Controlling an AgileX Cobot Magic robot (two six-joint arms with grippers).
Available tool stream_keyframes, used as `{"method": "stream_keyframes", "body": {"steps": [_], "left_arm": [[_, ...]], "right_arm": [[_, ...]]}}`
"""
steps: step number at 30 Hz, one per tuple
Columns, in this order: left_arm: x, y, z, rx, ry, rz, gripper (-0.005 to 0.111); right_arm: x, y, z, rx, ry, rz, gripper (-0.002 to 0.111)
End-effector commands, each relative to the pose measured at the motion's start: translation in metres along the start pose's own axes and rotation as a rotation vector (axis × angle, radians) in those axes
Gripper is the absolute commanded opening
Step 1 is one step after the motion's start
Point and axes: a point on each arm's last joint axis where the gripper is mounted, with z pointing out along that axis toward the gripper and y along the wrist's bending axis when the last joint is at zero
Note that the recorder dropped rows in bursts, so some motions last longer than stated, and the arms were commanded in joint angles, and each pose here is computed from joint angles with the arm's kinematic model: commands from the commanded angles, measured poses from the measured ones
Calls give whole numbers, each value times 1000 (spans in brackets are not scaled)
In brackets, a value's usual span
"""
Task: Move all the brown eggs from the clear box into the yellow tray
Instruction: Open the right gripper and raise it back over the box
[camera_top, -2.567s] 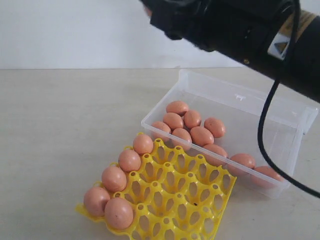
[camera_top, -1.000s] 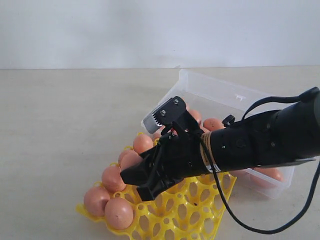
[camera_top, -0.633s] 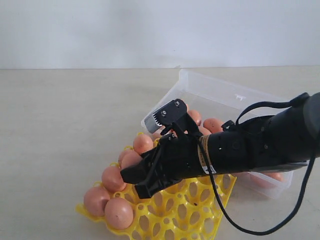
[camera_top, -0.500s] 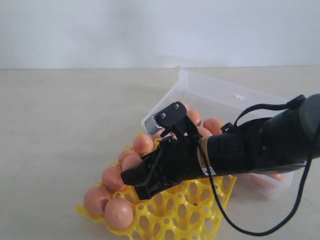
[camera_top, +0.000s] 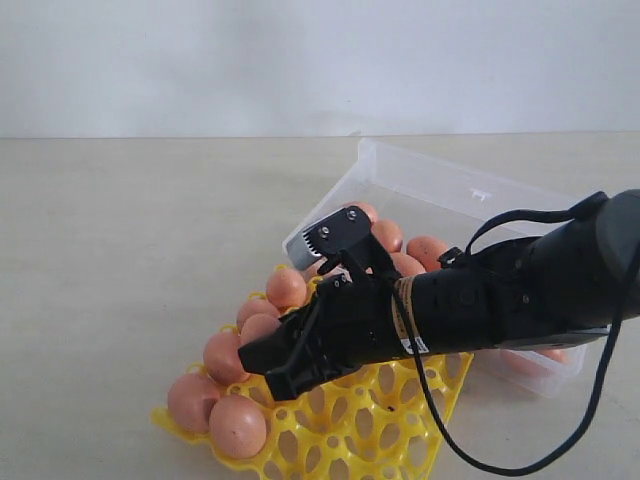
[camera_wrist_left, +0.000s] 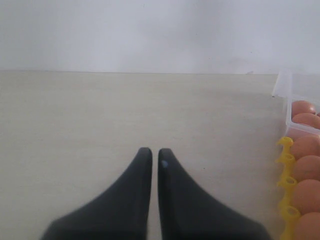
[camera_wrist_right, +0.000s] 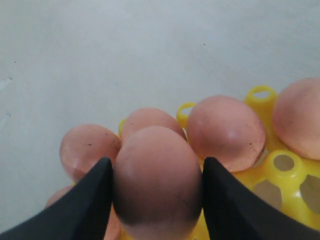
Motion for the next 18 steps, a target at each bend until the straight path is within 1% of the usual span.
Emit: {"method": "stream_keyframes", "body": {"steps": [1,4,8,18], "left_arm": [[0,0,0,4,-7,7,4],[0,0,0,4,-7,7,4],[0,0,0,4,-7,7,4],[0,0,0,4,-7,7,4]], "right_arm": [[0,5,2,-17,7,1,0],[3,7,3,-18,45,-42,0],[5,2,2,32,69,-34,0],[5,3,3,17,62,-25,1]]}}
